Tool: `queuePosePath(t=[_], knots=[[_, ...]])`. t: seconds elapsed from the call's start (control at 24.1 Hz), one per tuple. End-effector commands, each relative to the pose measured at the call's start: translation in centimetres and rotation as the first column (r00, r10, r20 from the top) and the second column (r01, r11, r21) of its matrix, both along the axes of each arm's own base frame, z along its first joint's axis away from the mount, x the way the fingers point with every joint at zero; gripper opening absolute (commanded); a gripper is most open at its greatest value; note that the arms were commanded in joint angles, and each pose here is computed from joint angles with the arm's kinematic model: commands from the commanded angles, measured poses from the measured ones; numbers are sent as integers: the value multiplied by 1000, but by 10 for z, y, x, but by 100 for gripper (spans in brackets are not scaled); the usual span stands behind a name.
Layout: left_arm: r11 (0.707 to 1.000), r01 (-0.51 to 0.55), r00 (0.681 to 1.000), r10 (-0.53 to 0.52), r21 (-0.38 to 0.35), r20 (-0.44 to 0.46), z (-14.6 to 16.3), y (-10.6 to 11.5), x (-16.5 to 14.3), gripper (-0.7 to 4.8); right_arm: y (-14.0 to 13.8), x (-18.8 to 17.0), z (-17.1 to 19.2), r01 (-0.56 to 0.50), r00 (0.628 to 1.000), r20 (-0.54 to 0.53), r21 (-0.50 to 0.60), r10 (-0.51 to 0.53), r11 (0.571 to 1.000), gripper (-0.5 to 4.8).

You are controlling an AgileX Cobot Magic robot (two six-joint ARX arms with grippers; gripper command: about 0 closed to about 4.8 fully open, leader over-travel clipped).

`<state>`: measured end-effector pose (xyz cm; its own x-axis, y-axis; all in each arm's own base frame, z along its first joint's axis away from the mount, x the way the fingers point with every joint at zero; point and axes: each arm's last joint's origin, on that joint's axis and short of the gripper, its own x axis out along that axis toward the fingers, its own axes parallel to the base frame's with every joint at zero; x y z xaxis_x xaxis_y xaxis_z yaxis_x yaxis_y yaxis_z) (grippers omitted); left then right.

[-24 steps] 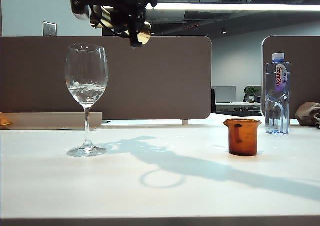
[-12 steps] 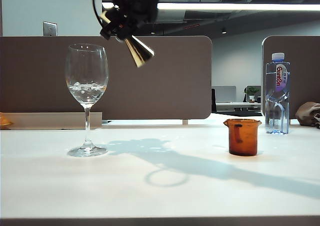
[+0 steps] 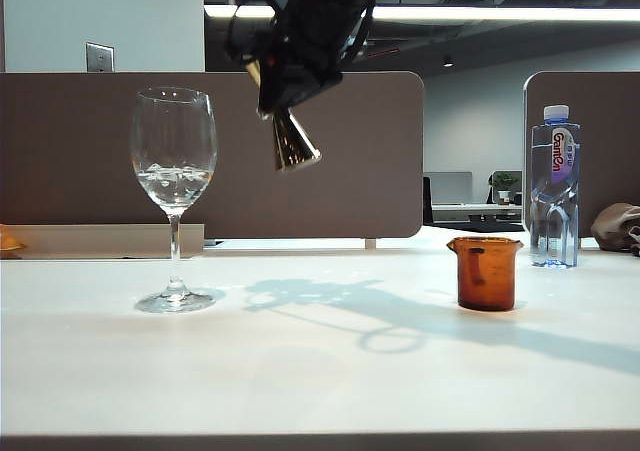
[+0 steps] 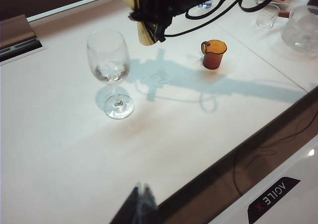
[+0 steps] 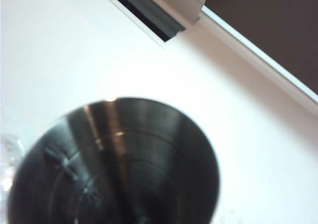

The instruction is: Pick up the small amber measuring cup and pour the water in it into the jigger, then pick up the jigger and pour the water in it into the wine glass.

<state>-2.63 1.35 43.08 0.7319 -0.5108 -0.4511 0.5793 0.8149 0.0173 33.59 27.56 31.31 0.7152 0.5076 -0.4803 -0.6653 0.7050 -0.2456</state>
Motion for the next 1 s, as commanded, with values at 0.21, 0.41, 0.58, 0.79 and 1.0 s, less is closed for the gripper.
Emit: queuePosePath(t=[0.21,0.41,0.58,0.79,1.0], knots=[[1000,-2,1000,2,-3,-2,0,0,-1,-2,-26,-21,11,38,997,56,108,-44,993,-2],[1000,-2,1000,2,-2,-2,0,0,-1,-2,-64,-54,-12,93,988,94,279,-123,956,-2],[1000,-2,1000,2,-3,-2,0,0,-1,-2,-83,-73,-50,124,980,82,446,-179,886,-2],[1000,-2,1000,2,-2,-2,0,0,-1,-2,-85,-76,-79,143,980,64,441,-189,886,-2],[1000,-2,1000,2,-2,-2,0,0,-1,-2,-78,-67,-95,135,979,78,455,-190,880,-2]])
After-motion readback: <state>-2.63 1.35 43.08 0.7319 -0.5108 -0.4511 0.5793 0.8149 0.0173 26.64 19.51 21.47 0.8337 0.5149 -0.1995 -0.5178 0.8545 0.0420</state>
